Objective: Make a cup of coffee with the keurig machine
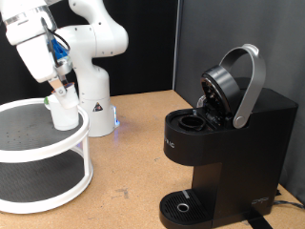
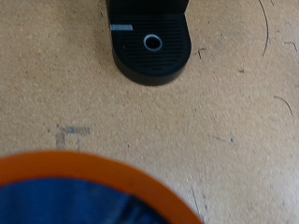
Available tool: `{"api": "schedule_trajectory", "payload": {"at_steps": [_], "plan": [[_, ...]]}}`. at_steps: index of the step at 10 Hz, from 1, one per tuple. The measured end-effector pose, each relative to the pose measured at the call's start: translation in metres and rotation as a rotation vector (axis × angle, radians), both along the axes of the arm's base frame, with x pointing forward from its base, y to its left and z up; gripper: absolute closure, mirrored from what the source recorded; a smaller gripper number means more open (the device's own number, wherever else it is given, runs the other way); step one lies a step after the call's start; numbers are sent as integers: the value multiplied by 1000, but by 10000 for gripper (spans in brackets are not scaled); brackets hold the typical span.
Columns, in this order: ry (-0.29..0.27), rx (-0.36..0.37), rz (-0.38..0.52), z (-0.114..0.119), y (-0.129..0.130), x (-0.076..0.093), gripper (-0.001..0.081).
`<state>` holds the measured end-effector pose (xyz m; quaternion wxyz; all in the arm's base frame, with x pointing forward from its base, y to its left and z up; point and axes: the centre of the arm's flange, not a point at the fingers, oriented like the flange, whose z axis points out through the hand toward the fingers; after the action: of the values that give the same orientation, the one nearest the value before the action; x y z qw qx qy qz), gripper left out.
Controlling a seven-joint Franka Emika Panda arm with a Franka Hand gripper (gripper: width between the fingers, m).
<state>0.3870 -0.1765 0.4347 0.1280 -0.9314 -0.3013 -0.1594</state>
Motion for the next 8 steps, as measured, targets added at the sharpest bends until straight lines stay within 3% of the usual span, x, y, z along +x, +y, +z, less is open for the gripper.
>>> {"api": "schedule_trajectory", "payload": {"at_steps": [3, 5, 8], "plan": [[32, 157, 65, 12, 19, 9, 369], [69, 194, 138, 23, 40, 28, 369], [41, 202, 136, 32, 64, 55, 369]]}}
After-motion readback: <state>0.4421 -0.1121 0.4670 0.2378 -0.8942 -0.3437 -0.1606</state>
